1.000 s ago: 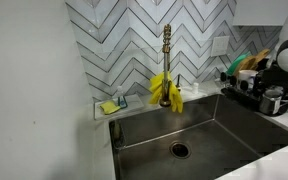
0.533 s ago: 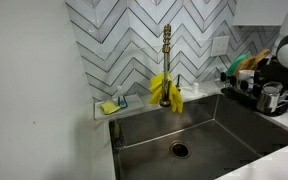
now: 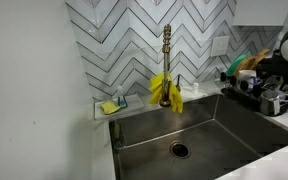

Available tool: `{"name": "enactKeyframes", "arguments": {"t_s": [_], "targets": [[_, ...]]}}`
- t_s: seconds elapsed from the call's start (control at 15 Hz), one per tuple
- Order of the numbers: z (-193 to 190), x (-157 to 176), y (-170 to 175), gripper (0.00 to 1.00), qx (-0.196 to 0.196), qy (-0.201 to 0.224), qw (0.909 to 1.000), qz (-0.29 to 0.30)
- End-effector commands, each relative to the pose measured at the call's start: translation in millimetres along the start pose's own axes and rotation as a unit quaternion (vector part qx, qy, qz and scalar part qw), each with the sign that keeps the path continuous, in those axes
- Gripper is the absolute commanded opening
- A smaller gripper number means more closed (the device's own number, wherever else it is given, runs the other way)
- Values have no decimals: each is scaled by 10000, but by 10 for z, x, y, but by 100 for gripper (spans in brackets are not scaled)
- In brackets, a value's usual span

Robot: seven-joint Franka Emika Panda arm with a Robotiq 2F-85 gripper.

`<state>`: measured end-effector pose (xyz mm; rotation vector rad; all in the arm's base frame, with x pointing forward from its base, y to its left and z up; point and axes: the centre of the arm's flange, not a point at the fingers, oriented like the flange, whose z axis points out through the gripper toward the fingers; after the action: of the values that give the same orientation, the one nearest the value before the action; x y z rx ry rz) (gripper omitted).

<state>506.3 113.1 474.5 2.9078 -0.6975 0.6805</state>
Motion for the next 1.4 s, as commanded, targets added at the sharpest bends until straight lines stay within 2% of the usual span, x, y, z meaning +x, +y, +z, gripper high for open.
{"name": "enactKeyframes", "arguments": {"t_s": [0.0,0.13,0.2,0.47,1.33], "targets": [[-4,-99,-5,84,-16,-140,9999,59],[46,-128,-5,98,-104,-208,9997,26],[64,-141,-3,100,-151,-237,9996,10],[166,-203,31,100,-403,-478,9980,-66],[552,-205,50,100,-466,-763,9959,-150]]}}
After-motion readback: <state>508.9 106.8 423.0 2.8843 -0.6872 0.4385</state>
